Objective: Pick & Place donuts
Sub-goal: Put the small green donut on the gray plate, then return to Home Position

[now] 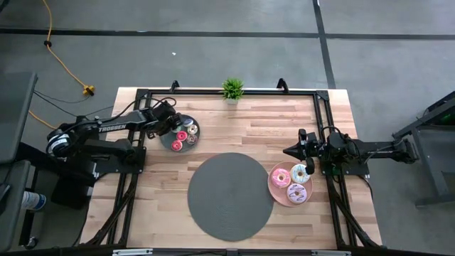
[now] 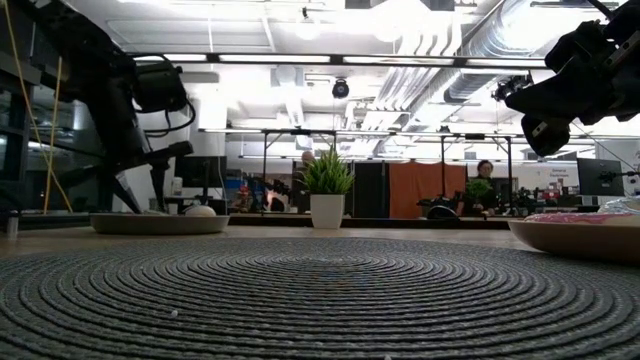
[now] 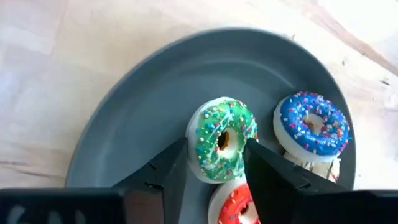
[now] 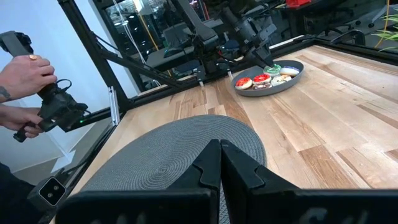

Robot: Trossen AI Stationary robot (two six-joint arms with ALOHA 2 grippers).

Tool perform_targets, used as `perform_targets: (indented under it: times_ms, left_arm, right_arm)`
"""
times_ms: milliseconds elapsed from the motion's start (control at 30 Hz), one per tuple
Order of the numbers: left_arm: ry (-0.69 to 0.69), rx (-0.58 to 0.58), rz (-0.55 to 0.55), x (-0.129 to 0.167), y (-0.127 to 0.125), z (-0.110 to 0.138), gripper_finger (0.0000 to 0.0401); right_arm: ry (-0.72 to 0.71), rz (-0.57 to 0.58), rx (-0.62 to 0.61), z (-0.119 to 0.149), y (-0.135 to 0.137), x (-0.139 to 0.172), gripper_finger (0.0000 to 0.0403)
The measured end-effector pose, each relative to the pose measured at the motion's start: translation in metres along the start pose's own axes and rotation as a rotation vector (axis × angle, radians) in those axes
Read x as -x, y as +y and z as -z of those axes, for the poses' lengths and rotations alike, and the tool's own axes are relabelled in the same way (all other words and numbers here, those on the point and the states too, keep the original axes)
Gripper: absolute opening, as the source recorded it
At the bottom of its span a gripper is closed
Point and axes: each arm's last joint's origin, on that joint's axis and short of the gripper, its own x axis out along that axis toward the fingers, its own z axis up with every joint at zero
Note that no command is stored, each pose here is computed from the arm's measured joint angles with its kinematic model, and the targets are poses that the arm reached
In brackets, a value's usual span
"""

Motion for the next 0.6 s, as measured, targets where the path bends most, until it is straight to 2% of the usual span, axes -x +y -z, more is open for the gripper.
perform_targets:
  times_ms: [433, 600]
  left_arm:
    - [-0.025, -0.065, -0.066, 0.002, 0.006, 0.000, 0.0209]
    - [-0.081, -0.090, -0.003, 0.021, 0.005, -0.003, 0.0226]
  right_arm:
    - [0.000, 0.000, 0.000, 0.000, 0.000, 0.000, 0.0000]
    - [0.000, 0.000, 0.000, 0.000, 0.000, 0.000, 0.0000]
